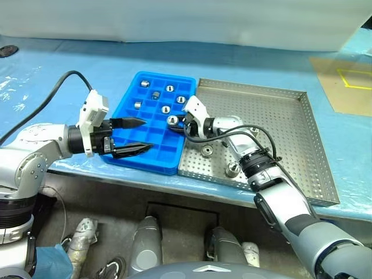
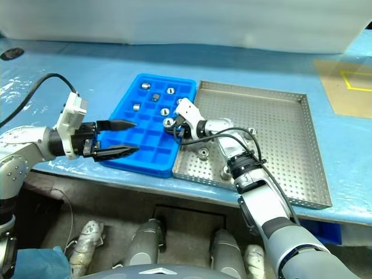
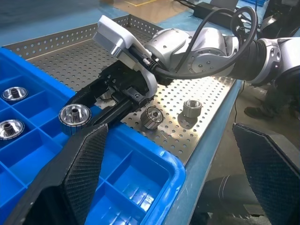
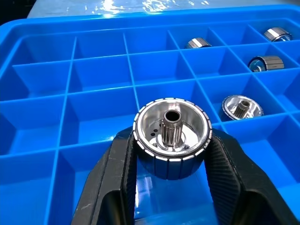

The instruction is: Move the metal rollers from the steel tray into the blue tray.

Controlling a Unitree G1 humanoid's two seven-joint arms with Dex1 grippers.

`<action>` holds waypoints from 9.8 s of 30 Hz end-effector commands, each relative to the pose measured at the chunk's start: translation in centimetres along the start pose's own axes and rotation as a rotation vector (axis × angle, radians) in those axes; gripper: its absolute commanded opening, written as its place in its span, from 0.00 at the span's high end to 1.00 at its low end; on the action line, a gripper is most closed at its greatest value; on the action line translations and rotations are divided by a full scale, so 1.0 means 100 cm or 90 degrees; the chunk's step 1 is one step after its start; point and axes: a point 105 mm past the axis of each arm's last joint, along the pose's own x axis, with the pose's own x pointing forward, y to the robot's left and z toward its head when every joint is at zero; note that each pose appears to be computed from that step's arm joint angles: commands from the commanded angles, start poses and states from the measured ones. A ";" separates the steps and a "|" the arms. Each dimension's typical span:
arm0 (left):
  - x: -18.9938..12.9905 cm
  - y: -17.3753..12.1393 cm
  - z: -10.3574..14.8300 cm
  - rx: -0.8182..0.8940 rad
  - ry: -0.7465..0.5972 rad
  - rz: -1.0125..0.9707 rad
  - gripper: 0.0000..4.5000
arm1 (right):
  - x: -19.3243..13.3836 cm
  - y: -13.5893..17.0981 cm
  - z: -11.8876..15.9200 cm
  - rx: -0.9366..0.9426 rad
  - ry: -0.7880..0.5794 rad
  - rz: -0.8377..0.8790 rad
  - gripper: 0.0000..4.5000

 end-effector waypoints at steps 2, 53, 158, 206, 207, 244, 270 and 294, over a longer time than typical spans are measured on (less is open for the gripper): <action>0.000 0.000 0.010 0.026 -0.007 -0.011 0.00 | 0.001 -0.014 0.010 -0.008 -0.025 -0.063 0.27; 0.105 0.028 0.017 0.087 0.001 -0.319 0.00 | -0.138 -0.063 -0.057 0.087 0.019 -0.382 0.12; -0.024 -0.006 0.009 -0.027 0.050 -0.011 0.00 | -0.022 0.076 0.005 0.083 -0.006 0.123 0.12; 0.081 0.033 0.010 0.018 -0.006 -0.234 0.00 | -0.122 -0.011 -0.043 0.147 0.015 -0.224 0.12; 0.080 0.033 0.009 0.018 -0.005 -0.232 0.00 | -0.120 -0.011 -0.044 0.150 0.011 -0.219 0.12; 0.066 0.026 0.006 0.008 0.013 -0.198 0.00 | -0.111 -0.024 -0.081 0.100 0.085 -0.223 0.63; -0.066 0.031 0.003 -0.004 0.093 0.105 0.00 | 0.020 0.050 0.088 -0.004 -0.170 0.095 0.63; -0.057 0.005 -0.017 -0.060 0.063 0.119 0.00 | 0.041 0.043 0.019 0.051 -0.065 0.051 0.63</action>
